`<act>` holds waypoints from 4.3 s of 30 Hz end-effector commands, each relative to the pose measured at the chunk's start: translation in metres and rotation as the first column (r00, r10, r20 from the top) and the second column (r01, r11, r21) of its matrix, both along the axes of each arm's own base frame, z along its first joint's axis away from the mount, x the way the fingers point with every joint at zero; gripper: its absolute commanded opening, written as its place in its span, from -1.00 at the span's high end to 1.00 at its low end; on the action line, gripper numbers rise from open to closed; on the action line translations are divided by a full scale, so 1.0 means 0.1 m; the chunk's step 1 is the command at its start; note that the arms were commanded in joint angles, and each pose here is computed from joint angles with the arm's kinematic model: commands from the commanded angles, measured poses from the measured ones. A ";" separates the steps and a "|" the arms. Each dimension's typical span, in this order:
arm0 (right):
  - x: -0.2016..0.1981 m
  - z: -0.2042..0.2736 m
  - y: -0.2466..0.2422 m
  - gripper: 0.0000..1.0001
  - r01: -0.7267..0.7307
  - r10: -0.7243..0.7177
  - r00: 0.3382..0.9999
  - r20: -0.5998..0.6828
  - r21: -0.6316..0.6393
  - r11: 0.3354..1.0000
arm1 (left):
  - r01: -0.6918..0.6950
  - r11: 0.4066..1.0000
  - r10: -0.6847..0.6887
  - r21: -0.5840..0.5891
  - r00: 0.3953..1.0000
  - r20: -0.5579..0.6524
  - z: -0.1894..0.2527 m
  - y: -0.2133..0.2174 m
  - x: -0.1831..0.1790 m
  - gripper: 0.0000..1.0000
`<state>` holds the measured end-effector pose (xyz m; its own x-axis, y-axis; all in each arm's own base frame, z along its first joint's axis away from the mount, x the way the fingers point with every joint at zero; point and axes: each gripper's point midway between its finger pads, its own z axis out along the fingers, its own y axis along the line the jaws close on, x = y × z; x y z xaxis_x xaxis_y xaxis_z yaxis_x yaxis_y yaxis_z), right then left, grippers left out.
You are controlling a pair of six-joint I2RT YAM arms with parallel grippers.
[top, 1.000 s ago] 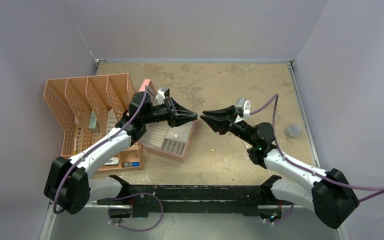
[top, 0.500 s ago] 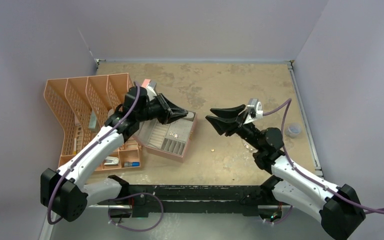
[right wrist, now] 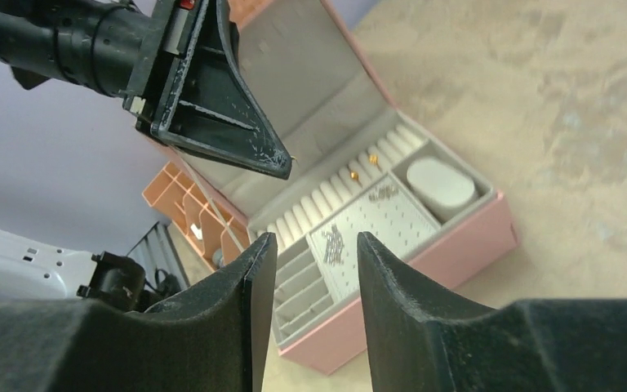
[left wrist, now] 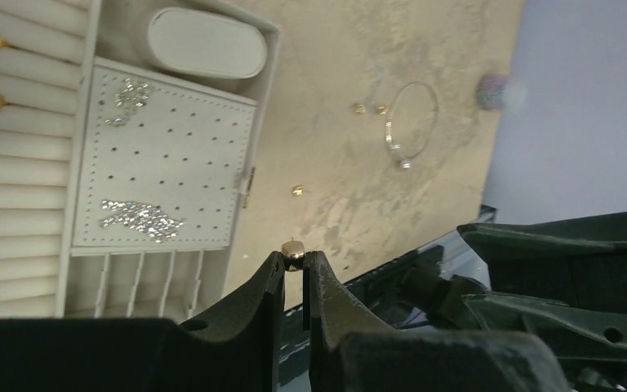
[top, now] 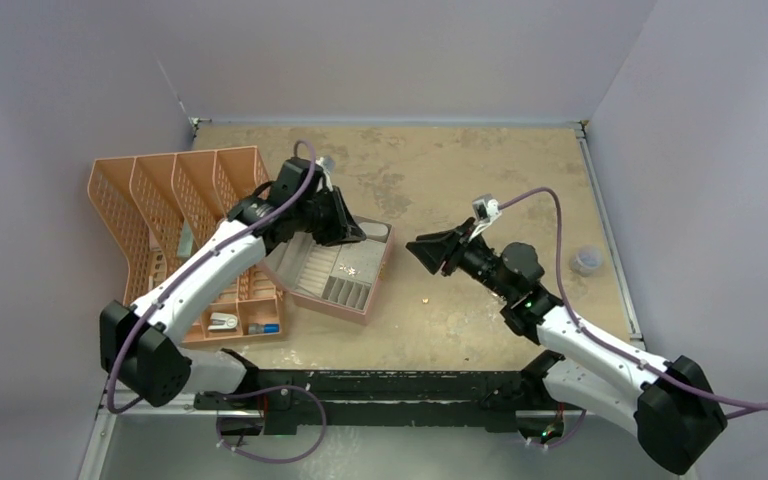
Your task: Organize the mixed jewelry
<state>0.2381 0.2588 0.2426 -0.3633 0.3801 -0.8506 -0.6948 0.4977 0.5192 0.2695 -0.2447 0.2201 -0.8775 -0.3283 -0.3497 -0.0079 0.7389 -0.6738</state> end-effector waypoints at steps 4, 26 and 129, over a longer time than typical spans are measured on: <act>-0.08 -0.35 0.08 0.21 -0.037 0.039 0.975 -0.219 0.016 0.999 | 0.026 0.960 -0.019 0.279 0.999 -0.028 -0.36 0.21 0.11 0.83; -0.22 -1.37 0.11 0.27 -0.059 0.037 0.882 -0.470 -0.032 0.998 | 0.198 0.879 -0.155 0.434 0.979 -0.133 -0.80 0.24 0.23 0.85; -0.23 -1.50 0.17 0.25 -0.063 0.040 0.877 -0.478 -0.032 0.998 | 0.154 0.867 -0.102 0.474 0.986 -0.133 -1.10 0.30 0.31 0.41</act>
<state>0.2119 0.2726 0.0816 -0.7715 0.2991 -0.5615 -0.3610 0.5208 0.7736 0.2953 -0.2094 0.0971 -0.9527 -0.0156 -0.3035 0.0466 0.9794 -0.1965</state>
